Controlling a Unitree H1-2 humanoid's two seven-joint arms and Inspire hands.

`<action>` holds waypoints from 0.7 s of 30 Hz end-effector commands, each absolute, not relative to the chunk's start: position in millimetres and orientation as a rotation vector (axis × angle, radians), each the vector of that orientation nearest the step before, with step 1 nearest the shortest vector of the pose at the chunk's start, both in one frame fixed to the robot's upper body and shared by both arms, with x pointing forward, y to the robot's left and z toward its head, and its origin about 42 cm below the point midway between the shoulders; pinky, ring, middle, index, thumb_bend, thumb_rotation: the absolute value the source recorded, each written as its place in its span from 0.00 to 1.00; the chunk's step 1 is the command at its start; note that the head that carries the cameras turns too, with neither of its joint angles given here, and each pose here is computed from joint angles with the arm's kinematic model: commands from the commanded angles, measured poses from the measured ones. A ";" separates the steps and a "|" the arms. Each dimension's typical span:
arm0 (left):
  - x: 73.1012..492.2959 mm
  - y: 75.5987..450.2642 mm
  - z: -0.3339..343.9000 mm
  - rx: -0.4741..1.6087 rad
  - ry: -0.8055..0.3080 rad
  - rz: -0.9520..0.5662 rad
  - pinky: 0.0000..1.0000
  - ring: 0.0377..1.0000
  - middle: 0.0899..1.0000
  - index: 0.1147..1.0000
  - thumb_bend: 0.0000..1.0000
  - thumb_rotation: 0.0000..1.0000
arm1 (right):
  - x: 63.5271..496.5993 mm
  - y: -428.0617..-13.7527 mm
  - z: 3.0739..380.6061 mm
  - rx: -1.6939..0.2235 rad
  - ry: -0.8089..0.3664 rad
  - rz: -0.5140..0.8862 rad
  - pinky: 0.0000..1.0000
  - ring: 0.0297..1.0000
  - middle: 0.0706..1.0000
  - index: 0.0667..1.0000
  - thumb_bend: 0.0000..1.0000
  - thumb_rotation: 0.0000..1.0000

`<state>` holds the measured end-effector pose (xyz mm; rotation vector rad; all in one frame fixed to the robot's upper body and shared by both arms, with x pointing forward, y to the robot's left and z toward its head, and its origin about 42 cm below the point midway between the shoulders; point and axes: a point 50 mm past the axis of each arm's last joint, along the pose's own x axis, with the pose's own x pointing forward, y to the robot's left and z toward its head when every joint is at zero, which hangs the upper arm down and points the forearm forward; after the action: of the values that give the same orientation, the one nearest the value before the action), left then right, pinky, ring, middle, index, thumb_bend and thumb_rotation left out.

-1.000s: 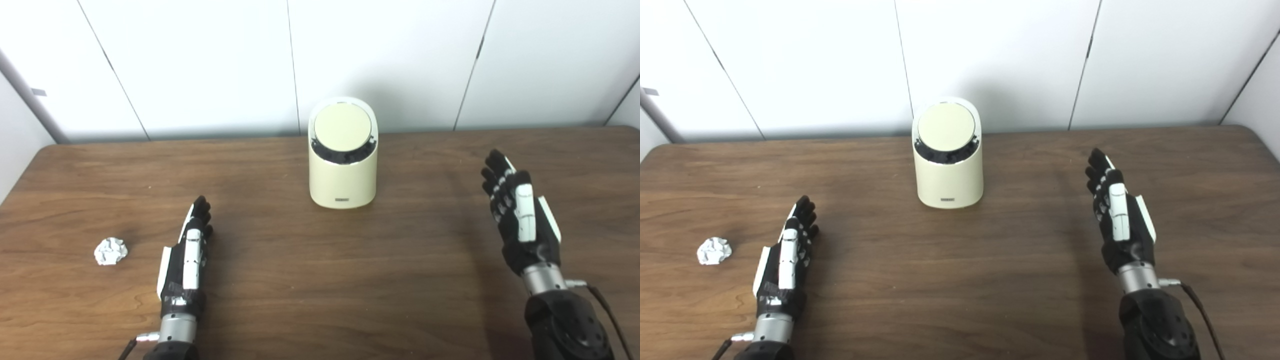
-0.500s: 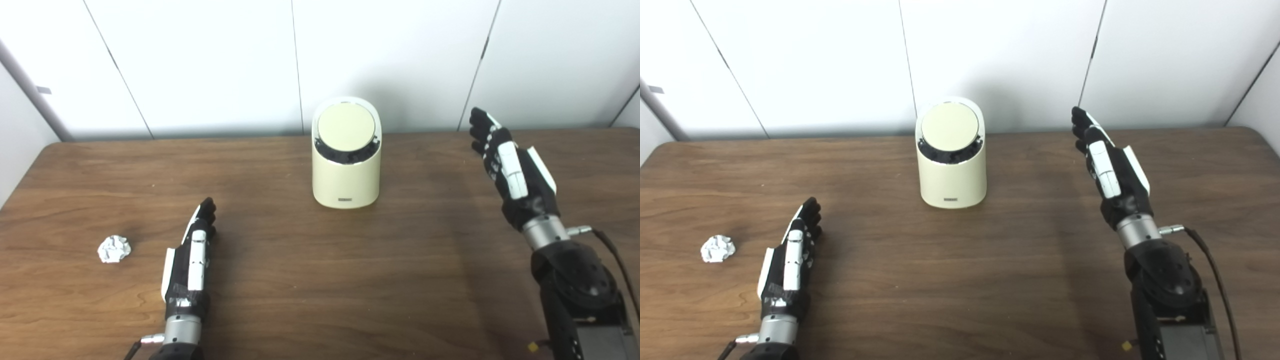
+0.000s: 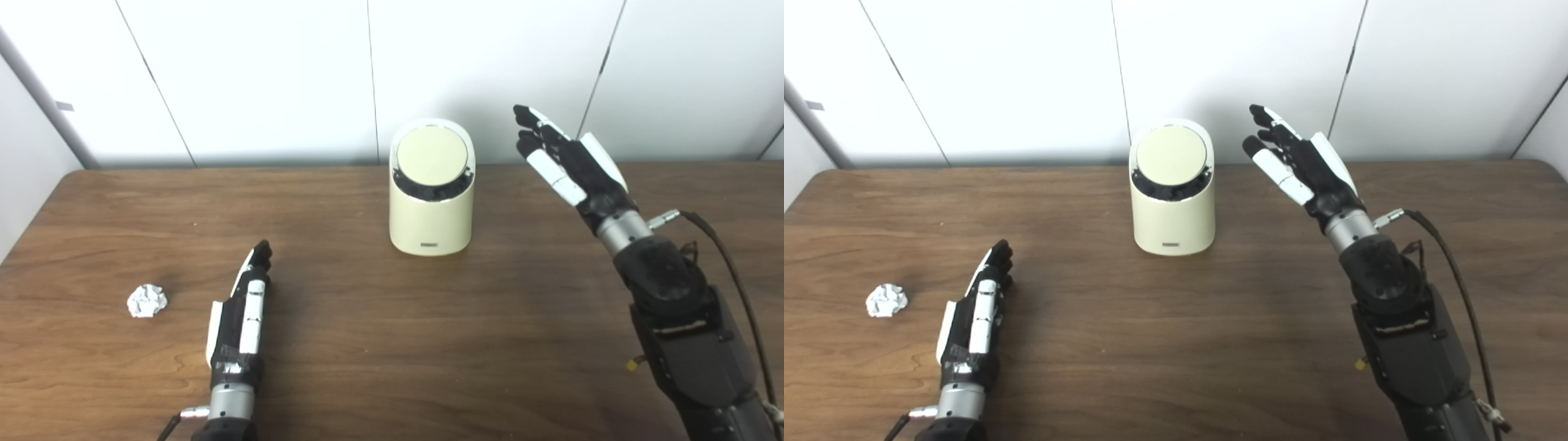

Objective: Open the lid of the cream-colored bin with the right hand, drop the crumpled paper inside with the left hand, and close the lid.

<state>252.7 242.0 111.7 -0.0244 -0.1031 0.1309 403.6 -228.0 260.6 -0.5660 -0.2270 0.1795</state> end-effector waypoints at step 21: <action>252.2 231.6 105.0 -0.059 -0.108 0.123 1.00 0.98 0.96 0.95 0.34 0.82 | 456.8 -186.4 319.5 -0.729 -0.385 0.207 0.86 0.93 0.96 0.94 0.62 0.88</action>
<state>252.9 240.1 111.3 -0.0328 -0.1023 0.1311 450.1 -194.4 281.0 -0.7011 -0.2504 0.2118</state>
